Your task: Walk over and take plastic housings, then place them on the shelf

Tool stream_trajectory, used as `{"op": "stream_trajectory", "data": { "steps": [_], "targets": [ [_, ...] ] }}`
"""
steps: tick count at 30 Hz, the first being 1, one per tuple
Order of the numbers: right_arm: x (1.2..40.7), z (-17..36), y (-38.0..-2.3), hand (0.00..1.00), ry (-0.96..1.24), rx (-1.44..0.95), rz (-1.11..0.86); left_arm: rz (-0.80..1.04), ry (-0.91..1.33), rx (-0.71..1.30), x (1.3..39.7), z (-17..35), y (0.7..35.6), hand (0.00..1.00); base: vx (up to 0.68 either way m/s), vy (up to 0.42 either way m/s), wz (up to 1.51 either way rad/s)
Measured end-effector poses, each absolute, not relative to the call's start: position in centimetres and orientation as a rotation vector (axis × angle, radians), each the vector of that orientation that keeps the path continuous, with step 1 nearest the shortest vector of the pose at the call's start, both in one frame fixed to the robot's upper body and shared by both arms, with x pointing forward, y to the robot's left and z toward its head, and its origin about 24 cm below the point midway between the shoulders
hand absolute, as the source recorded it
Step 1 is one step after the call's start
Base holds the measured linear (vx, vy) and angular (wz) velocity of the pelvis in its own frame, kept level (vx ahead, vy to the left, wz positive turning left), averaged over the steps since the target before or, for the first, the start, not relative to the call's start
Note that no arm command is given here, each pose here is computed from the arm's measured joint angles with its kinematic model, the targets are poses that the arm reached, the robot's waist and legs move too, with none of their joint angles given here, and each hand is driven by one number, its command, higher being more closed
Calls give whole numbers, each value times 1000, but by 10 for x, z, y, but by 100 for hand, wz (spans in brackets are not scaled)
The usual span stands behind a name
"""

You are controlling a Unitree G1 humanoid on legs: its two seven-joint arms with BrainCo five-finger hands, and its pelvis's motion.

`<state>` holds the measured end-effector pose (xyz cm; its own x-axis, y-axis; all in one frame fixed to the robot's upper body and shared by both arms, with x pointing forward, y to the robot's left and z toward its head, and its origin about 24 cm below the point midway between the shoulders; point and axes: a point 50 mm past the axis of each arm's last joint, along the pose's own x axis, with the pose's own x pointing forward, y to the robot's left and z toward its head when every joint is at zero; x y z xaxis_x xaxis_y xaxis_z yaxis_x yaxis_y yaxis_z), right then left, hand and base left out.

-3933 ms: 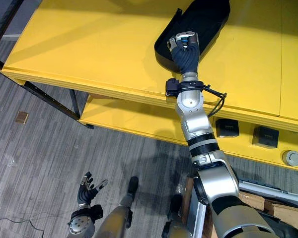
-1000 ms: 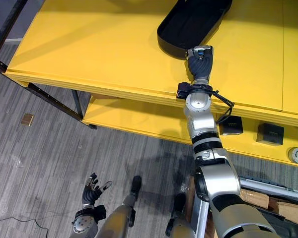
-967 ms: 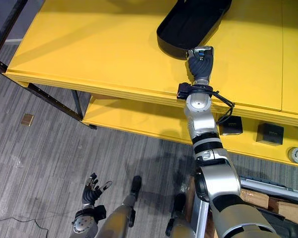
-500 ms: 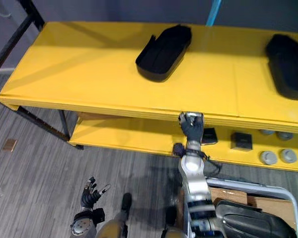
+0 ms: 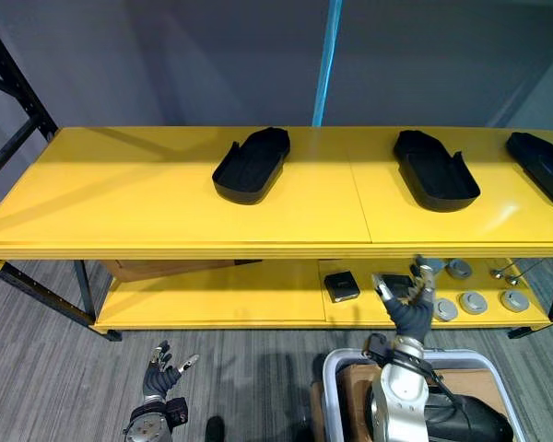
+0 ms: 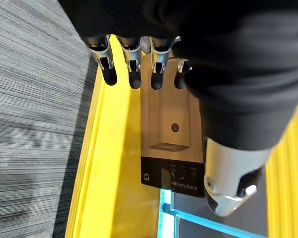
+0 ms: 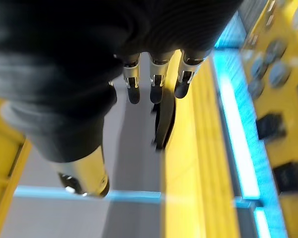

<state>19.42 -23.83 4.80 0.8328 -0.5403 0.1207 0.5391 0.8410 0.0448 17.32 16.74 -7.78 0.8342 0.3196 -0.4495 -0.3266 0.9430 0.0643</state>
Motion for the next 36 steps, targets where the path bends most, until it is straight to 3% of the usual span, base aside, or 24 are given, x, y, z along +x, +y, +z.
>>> {"op": "stream_trajectory", "data": {
  "steps": [12,19,28,36],
  "targets": [
    [118,-18,-261,0,211,16,-793,343,638,26,144,-106,167,0,-28,33,-119],
    [132,-32,-236,0,258,89,-685,398,524,-106,160,-86,163,0,57,111,-89],
    [157,-35,-207,0,257,147,-554,443,429,-119,180,-70,172,0,-138,212,-88],
    [167,-67,-199,0,402,146,-523,497,515,-105,179,-85,178,0,-14,25,-123]
  ]
}}
